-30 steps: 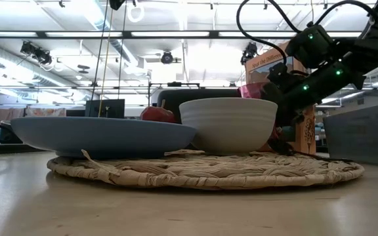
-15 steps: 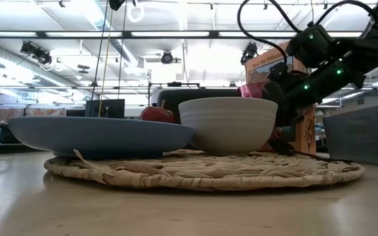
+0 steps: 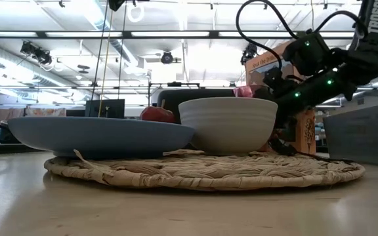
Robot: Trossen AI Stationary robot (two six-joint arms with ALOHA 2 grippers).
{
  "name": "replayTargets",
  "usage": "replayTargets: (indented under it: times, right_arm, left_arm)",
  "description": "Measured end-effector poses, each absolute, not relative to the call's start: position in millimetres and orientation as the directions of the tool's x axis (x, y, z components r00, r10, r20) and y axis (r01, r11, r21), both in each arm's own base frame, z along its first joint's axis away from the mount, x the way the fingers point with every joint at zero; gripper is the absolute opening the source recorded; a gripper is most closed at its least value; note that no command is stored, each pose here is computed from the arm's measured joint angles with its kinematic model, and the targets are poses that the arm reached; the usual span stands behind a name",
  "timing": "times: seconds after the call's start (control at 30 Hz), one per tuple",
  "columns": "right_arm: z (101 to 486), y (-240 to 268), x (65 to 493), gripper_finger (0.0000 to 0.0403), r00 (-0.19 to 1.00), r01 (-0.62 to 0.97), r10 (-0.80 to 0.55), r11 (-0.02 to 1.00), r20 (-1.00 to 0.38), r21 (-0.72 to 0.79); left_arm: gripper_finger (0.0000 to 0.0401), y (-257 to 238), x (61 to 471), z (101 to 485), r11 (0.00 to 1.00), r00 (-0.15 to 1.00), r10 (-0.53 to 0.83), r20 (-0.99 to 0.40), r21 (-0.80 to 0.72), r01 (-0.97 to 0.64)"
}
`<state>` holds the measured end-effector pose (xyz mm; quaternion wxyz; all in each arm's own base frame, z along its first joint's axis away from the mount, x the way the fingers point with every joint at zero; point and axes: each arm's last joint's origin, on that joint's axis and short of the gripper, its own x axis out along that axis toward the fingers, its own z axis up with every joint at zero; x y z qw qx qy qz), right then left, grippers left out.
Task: Arrange a breakfast setting
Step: Move the glass on the top right of the table mat
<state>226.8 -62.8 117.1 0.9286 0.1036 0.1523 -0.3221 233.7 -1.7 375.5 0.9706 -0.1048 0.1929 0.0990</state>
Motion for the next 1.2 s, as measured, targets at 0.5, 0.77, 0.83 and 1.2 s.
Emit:
replayTargets:
  times: [0.5,0.77,0.83,1.2]
  right_arm:
    - [107,-57,205,0.0398,0.809,0.574,-0.543,0.813,-0.223,0.102]
    - [112,-57,218,0.0399,0.846,0.515,-0.494,0.854,-0.201,0.071]
    - [112,-58,218,0.0399,0.843,0.519,-0.496,0.852,-0.206,0.072]
    - [108,-63,216,0.0399,0.826,0.548,-0.510,0.827,-0.241,0.128]
  left_arm:
    - [0.0229,2,236,373,0.958,0.898,0.167,-0.407,-0.148,-0.245]
    - [0.0229,13,277,354,0.986,0.908,0.109,-0.405,-0.071,-0.150]
    - [0.0229,25,291,343,0.991,0.904,0.093,-0.417,-0.053,-0.126]
    - [0.0228,94,362,292,0.992,0.894,0.042,-0.446,0.126,0.017]
